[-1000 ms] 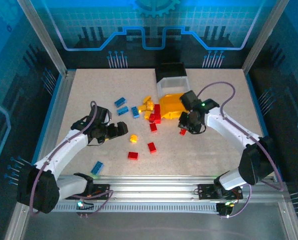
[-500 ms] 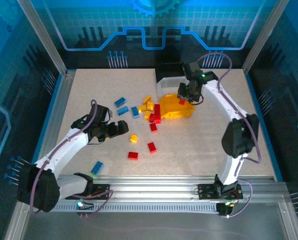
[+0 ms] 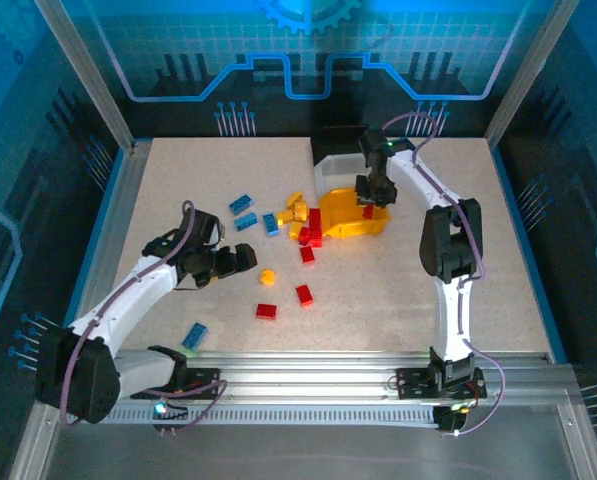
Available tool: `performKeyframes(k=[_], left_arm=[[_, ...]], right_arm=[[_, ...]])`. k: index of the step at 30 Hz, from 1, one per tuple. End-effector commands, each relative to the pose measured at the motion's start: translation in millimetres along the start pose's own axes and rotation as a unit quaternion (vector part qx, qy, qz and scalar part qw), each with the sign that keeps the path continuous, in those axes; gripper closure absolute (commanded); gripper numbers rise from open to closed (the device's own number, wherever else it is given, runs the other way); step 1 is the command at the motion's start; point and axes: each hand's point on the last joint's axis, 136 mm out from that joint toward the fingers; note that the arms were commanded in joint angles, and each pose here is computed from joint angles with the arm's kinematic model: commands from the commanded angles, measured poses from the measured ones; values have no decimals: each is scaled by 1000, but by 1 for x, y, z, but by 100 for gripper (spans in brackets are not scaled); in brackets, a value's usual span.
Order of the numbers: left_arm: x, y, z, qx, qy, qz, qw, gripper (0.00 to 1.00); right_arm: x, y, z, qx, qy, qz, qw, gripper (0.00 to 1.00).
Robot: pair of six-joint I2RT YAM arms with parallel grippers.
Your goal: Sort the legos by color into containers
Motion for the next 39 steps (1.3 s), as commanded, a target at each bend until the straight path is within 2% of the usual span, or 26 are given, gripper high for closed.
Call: performKeyframes(k=[1,12,18,22,26,30,39], left_arm=[[1,-6,2,0,17,5,1000,1],[-9,-10,-2,17,27,13,999,1],[-9,-11,-3,17,23,15,999,1],[-10,-11,-2,17,23,17,999,1],[-14,-12,-3,16,25,20,999,1],[-21,-13,-4,15,32,24,999,1],[-29,-21,-11,19,41,33,998,1]], right_arm=[[-3,-7,1,0,17,3,1000,75],[-12,-12,5,0,30,3,1000,70],[-12,-27,24,-9,57,23,998,70],[1,-53,49,-22,71,44,996,71],[19,-100,80,-48,77,74,993,71],[28,-135,93,-87,74,89,989,71],[-1,-106,70,-101,81,38,991,71]])
Point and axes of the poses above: each hand's point on the last joint's axis, 136 mm out from that joint toward the fingers, its own x axis back along the fingers, its own y axis along the line the jaws close on, z = x × y, and after that the axes turned 1 degree about -x, right-handed
